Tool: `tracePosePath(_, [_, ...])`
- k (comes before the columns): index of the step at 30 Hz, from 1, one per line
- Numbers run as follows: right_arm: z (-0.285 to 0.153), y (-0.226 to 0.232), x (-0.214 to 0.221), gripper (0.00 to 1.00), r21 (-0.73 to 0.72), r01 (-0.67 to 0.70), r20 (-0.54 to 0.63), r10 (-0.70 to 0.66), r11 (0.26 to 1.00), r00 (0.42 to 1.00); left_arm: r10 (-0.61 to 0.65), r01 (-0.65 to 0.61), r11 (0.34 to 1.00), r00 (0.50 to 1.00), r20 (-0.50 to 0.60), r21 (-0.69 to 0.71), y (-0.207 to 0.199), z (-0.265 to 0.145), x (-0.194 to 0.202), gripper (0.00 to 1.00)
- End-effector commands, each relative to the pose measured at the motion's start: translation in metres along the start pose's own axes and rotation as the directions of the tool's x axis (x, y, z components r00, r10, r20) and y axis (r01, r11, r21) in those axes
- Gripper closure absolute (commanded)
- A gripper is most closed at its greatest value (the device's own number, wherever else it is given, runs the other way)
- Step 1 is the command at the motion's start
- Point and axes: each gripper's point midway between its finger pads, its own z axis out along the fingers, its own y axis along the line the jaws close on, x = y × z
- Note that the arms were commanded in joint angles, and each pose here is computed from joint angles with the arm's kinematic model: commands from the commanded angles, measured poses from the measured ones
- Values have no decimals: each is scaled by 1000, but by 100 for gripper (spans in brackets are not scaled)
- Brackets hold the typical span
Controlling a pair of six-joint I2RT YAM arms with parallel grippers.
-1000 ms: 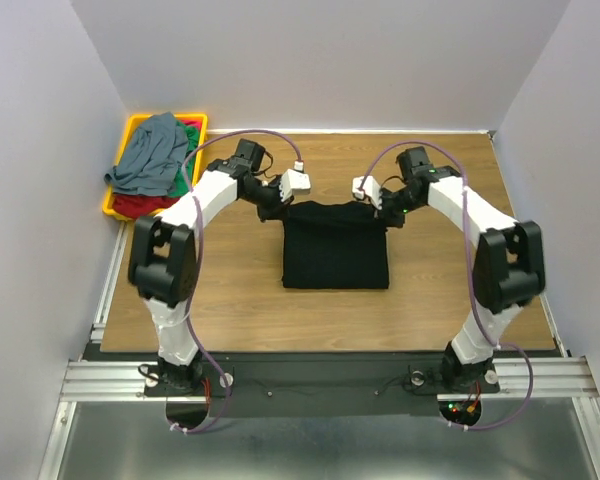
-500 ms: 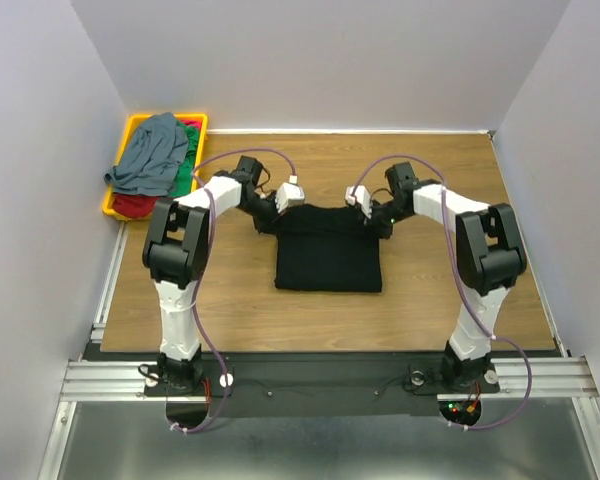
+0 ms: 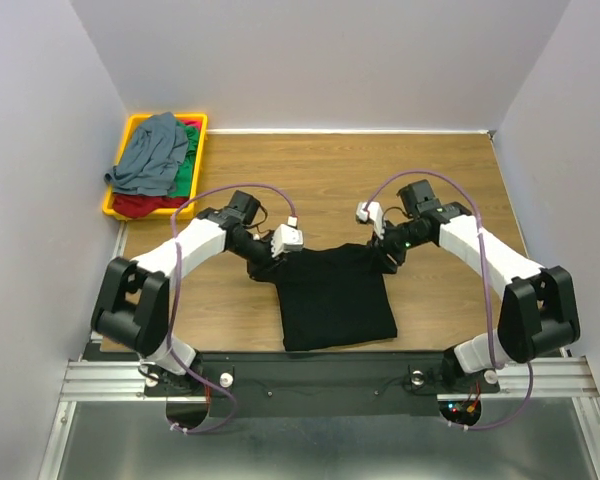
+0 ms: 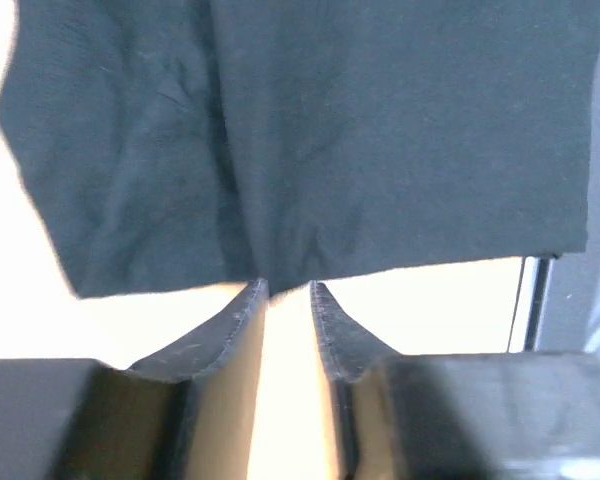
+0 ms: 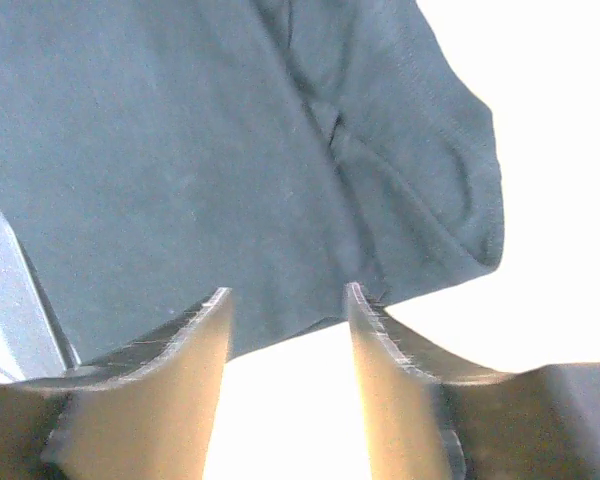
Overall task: Fold and stack the t-shirts
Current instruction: Fold the tshirt
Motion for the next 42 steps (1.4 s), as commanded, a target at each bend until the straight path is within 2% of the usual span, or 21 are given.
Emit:
tracePosePath(1, [-22,-6,-46,41,24,-61,103,58,998,993,114,-103,988,989,93,-111,2,-32,-38,51])
tracePosePath(2, [-22,-8,-52,40,17,-74,116,72,997,991,141,-126,982,984,105,-142,7,-38,-48,47])
tracePosePath(3, [-26,-16,-68,40,21,-67,142,64,997,988,173,-154,975,978,113,-159,8,-40,-57,46])
tracePosePath(5, [-11,-27,-72,41,-32,-95,139,99,995,985,197,-175,970,973,120,-171,10,-41,-72,46])
tracePosePath(11, [27,-63,-100,52,-176,-193,178,224,965,958,196,-174,973,969,152,-149,15,-8,-106,46])
tracePosePath(14, [42,-81,-114,54,-195,-235,211,275,952,938,196,-171,973,967,161,-156,18,8,-119,45])
tracePosePath(21, [87,-92,-95,55,-258,-368,163,415,893,895,167,-154,982,978,126,-106,19,54,-115,45])
tracePosePath(29, [117,-86,-67,55,-295,-435,107,481,851,870,149,-142,987,983,103,-78,20,81,-112,47])
tracePosePath(36, [134,-76,-41,56,-317,-492,52,533,810,844,140,-137,990,987,84,-46,18,96,-105,55])
tracePosePath(40, [138,-71,-32,57,-325,-509,32,548,797,836,146,-144,989,986,85,-29,14,95,-104,67])
tracePosePath(42, [139,-70,-30,58,-329,-516,26,554,791,832,146,-144,989,986,85,-26,14,95,-104,69])
